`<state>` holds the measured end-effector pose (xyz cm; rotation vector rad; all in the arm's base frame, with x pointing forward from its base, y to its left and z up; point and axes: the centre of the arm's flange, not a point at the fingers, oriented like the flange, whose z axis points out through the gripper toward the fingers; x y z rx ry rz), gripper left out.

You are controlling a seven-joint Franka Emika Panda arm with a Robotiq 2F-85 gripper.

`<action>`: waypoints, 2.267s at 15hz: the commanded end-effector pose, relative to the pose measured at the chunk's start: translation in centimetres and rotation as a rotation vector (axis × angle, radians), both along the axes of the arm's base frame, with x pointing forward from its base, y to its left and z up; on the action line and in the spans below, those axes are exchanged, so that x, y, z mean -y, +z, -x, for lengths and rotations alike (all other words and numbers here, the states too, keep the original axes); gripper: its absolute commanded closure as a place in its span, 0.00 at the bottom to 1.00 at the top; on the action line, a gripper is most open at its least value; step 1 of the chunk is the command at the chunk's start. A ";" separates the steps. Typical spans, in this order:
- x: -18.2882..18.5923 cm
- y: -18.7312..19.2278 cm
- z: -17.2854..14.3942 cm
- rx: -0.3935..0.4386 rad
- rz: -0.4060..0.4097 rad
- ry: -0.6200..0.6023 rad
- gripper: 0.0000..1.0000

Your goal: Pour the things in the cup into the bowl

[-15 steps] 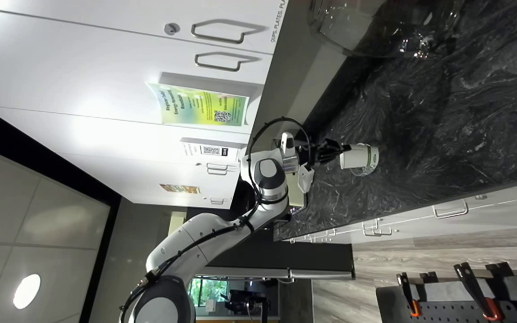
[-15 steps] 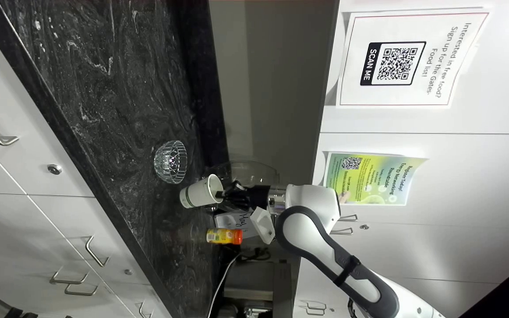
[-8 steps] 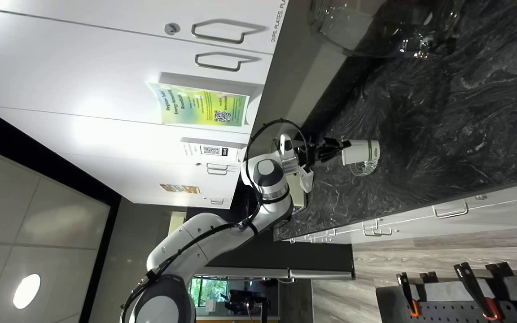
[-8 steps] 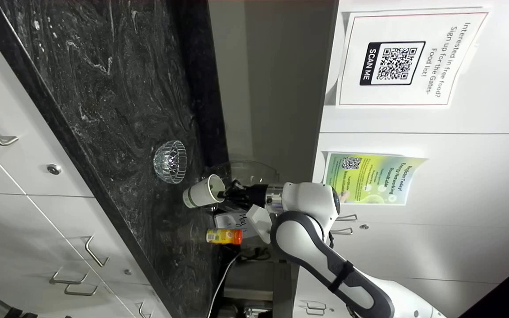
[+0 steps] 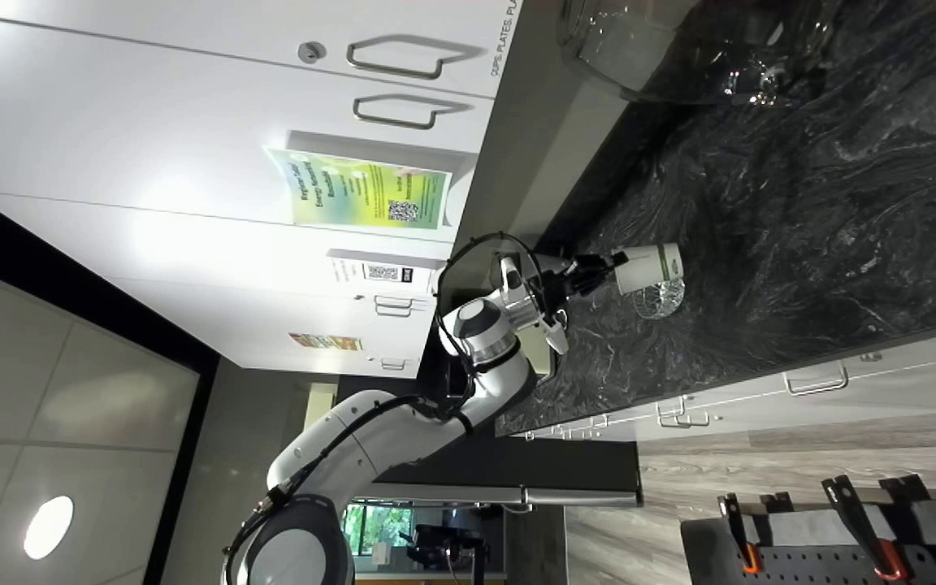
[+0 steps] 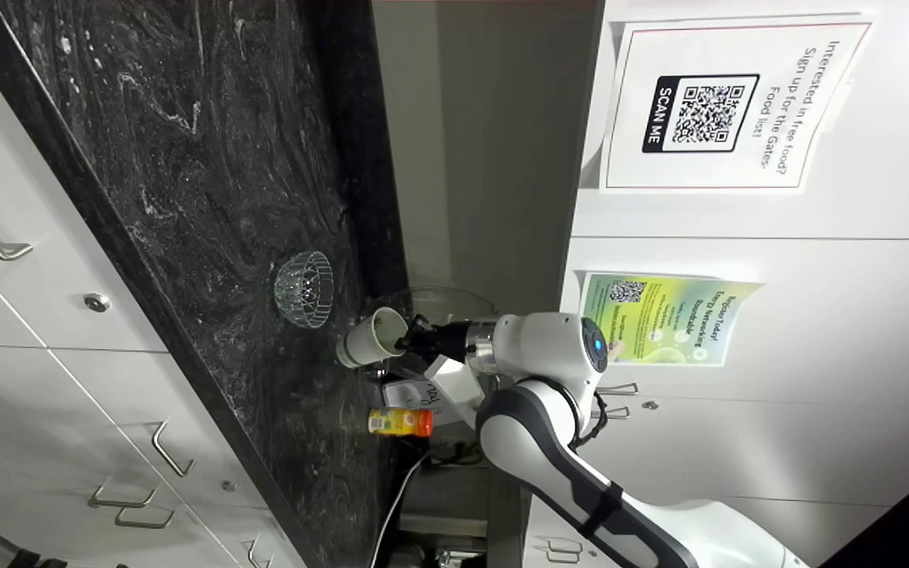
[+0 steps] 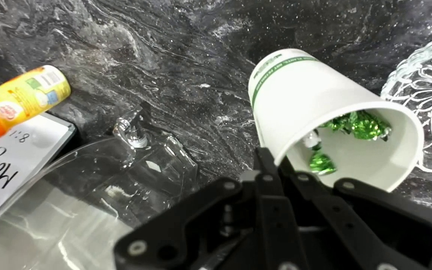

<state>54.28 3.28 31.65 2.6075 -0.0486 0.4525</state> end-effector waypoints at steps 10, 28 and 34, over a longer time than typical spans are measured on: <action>-6.6 -1.3 -1.3 0.067 0.327 -0.101 0.99; -10.0 -6.1 -2.8 0.019 0.484 -0.113 0.96; -10.9 -6.2 -2.6 0.038 0.521 -0.115 0.99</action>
